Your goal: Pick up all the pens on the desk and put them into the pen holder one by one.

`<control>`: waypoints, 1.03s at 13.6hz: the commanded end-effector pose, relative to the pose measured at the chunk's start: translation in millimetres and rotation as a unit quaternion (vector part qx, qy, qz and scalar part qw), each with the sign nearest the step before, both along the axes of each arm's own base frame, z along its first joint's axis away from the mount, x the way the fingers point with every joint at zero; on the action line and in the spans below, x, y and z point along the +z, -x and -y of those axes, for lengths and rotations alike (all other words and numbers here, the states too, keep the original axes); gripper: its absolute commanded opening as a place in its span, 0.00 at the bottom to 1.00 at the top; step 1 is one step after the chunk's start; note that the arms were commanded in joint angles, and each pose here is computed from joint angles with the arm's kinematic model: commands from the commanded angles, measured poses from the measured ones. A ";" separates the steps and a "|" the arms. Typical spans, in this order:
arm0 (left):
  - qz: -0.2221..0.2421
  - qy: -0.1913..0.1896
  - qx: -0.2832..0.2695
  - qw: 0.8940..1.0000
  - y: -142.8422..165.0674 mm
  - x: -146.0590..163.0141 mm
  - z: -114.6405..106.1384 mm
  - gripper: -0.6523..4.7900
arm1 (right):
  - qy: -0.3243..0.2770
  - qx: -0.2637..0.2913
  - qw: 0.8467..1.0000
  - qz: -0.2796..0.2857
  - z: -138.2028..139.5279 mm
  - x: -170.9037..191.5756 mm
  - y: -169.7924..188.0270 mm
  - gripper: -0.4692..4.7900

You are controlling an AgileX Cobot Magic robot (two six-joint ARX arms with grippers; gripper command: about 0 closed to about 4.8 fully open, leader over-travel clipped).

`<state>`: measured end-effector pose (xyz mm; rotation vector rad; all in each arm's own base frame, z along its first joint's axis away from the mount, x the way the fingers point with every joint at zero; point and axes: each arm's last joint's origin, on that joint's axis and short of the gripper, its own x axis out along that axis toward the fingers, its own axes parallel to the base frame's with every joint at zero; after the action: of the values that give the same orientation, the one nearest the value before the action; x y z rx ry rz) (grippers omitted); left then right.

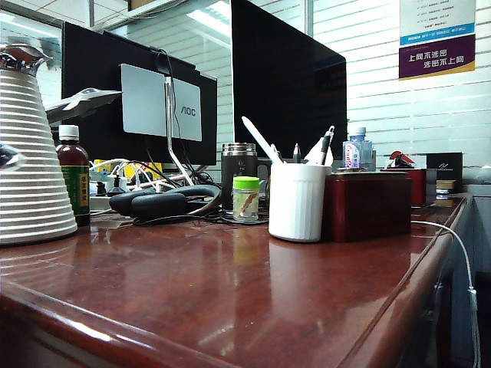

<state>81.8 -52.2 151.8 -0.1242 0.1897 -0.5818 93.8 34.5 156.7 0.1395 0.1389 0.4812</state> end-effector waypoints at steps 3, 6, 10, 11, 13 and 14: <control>-0.008 -0.009 0.028 1.000 -0.7 -2.3 -1.5 0.11 | 0.032 -0.003 0.999 -0.033 0.6 -9.7 0.8 0.08; -0.008 -0.008 0.028 1.000 -0.7 -2.3 -1.6 0.11 | 0.033 -0.005 0.999 -0.031 0.7 -9.4 0.7 0.08; -0.010 0.004 0.096 0.995 -9.5 -1.8 -22.2 0.11 | 0.026 -0.008 1.000 -0.010 2.0 -6.1 3.2 0.08; -0.010 0.005 0.142 0.990 -11.9 -1.8 -31.2 0.11 | 0.023 -0.017 1.000 0.001 3.6 -3.5 2.3 0.08; -0.009 0.004 0.222 0.975 -14.1 -1.8 -45.3 0.11 | 0.022 -0.049 0.999 0.004 9.5 -3.1 0.5 0.08; -0.009 0.003 0.244 0.970 -14.3 -1.8 -48.9 0.11 | 0.022 -0.067 0.998 0.004 12.9 -3.0 -0.4 0.08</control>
<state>96.0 -4.2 151.6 -0.1771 0.1551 -0.1034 93.5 23.2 153.4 0.1035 0.1473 0.3621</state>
